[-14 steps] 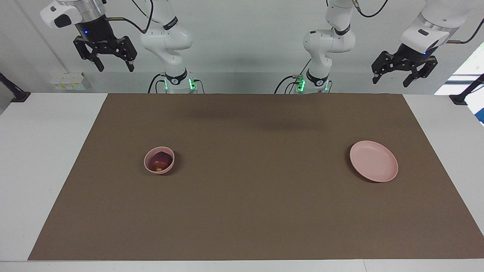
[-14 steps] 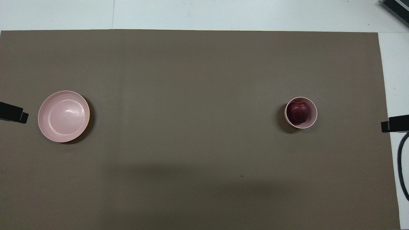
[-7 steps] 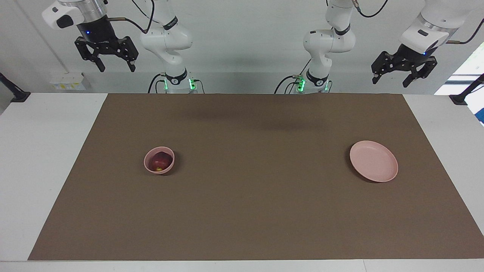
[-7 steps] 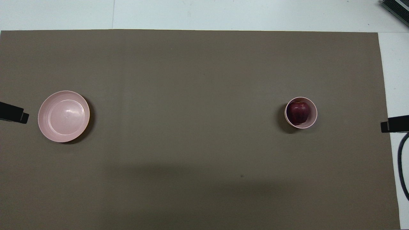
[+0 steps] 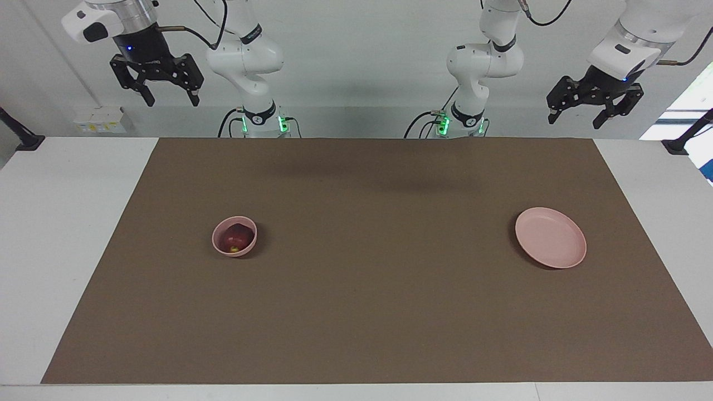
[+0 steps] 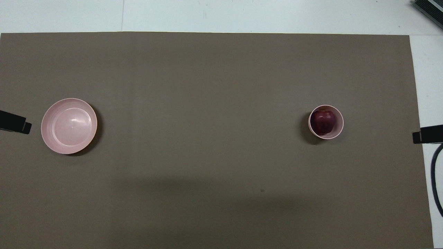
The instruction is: Move apple from plate to bowl
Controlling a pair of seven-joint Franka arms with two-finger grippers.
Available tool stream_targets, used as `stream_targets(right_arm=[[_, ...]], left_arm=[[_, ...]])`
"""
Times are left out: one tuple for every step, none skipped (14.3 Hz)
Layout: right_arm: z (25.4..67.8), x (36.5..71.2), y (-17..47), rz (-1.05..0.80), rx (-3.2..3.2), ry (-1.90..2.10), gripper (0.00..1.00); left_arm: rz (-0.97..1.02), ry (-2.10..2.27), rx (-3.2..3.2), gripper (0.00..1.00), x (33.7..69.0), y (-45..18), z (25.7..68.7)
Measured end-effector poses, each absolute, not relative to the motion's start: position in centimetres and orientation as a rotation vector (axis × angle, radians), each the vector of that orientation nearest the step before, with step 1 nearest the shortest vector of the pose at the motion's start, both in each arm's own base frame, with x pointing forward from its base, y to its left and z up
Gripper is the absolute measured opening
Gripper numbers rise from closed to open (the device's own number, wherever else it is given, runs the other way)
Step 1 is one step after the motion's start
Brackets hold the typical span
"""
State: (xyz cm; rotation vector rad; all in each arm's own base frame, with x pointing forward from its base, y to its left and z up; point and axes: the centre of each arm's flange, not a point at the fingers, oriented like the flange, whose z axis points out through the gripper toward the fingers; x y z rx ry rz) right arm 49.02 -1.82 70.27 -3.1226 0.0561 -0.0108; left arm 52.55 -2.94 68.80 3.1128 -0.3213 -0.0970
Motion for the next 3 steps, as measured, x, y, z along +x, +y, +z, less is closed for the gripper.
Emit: stream_targets(right_arm=[[70.27,49.01,-1.96,-0.011,-3.122,0.06,1.0],[70.24,49.01,-2.07,-0.009,-3.122,0.063,1.0],[70.19,48.98,-2.14,-0.004,-3.122,0.065,1.0]], left_arm=[[-0.097,-0.321,3.113,1.0,52.55,-2.94,68.79],[-0.097,-0.321,3.113,1.0,52.55,-2.94,68.79],[-0.097,-0.321,3.113,1.0,52.55,-2.94,68.79]])
